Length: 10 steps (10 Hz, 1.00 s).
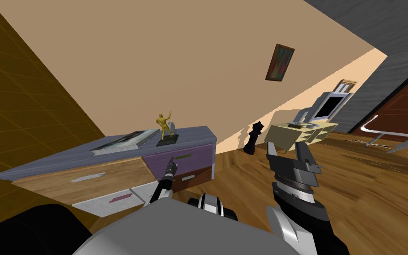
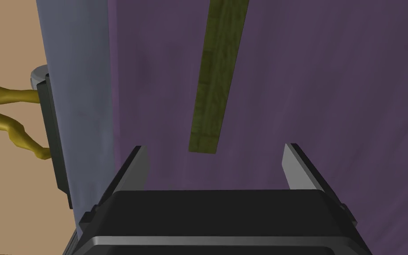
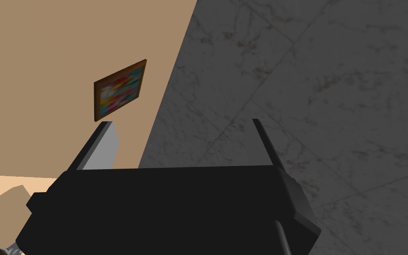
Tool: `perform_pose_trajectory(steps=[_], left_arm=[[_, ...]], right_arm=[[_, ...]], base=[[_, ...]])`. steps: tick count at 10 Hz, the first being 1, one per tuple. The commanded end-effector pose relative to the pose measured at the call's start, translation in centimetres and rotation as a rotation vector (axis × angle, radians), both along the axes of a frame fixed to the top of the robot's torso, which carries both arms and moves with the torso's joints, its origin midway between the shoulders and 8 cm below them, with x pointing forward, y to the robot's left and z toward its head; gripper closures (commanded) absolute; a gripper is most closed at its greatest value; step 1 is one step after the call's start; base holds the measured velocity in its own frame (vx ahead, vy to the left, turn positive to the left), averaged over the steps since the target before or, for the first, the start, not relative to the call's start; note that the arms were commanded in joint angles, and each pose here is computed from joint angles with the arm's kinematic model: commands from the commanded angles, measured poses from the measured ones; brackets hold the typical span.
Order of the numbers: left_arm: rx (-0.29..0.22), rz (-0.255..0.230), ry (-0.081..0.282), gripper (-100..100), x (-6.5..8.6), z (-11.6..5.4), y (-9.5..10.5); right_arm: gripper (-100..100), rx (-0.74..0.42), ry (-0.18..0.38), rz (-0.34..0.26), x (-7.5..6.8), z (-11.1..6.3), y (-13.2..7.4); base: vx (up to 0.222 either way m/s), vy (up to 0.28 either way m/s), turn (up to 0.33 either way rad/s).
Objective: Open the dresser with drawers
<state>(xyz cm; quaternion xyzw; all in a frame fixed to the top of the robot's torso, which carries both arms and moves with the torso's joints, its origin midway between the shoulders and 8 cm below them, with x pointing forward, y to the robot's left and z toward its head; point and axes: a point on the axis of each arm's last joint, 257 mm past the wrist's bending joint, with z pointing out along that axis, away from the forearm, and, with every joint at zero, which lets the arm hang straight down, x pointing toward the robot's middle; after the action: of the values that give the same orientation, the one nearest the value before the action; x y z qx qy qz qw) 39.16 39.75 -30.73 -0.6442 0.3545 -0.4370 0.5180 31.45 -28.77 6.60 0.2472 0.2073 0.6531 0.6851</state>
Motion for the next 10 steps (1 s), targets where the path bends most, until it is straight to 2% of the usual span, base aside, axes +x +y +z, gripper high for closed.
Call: perform_pose_trajectory(steps=[1,6,7,10], left_arm=[[0.0,-0.001,0.0,100,-0.2,0.2,0.0],[0.001,-0.002,0.0,100,-0.6,0.5,-0.1],[0.033,-0.016,0.007,-100,-0.6,0.8,0.6],[0.094,-0.042,0.022,-100,-0.5,1.5,1.9]], right_arm=[[0,0.0,0.0,0.0,0.0,0.0,0.0],[0,0.0,0.0,0.0,0.0,0.0,0.0],[0,0.0,0.0,0.0,0.0,0.0,0.0],[0,0.0,0.0,0.0,0.0,0.0,0.0]], base=[[-0.054,-0.046,0.004],[-0.152,-0.063,0.005],[-0.017,-0.007,-0.002],[0.018,0.006,0.0]])
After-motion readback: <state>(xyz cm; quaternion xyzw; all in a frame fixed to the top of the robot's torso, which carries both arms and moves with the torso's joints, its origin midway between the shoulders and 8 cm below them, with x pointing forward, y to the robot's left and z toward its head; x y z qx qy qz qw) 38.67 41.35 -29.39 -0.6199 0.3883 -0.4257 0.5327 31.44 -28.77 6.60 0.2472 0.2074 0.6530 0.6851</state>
